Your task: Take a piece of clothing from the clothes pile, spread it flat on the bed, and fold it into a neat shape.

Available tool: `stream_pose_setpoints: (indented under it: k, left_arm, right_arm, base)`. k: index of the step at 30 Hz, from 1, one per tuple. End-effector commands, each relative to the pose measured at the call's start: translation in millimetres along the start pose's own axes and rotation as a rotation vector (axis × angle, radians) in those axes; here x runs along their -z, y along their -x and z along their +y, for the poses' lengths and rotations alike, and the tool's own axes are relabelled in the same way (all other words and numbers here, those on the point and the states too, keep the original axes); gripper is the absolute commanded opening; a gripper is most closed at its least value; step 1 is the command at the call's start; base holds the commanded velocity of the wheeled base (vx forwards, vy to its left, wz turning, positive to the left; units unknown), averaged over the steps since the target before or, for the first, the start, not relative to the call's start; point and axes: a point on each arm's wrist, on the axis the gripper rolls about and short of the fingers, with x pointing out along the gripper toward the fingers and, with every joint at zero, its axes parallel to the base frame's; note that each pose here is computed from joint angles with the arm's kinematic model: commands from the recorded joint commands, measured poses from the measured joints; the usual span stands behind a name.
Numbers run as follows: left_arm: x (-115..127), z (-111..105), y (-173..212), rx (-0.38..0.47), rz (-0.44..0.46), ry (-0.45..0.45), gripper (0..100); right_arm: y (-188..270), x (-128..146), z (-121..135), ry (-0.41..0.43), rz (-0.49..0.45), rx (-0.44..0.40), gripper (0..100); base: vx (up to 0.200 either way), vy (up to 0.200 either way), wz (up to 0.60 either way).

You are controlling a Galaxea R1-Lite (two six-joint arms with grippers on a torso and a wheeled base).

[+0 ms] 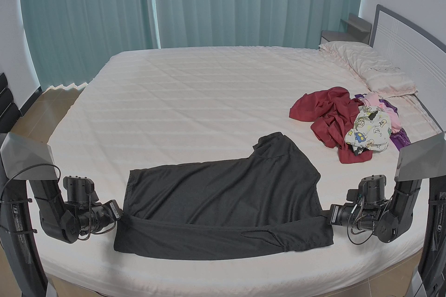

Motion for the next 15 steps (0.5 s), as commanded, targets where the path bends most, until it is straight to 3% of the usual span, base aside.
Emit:
stream_pose_setpoints:
  k: [1, 15]
  left_arm:
    - [-12.8, -9.9, 18.1, 0.020, -0.036, -0.007, 0]
    - [-27.6, -5.5, 27.7, -0.053, 0.043, 0.035, 0]
  right_arm:
    - [2.0, -2.2, -0.2, -0.001, -0.012, -0.001, 0]
    - [-0.9, -10.6, 1.9, 0.007, -0.076, -0.020, 0]
  base:
    - [0.000, 0.000, 0.00]
    - [0.000, 0.000, 0.00]
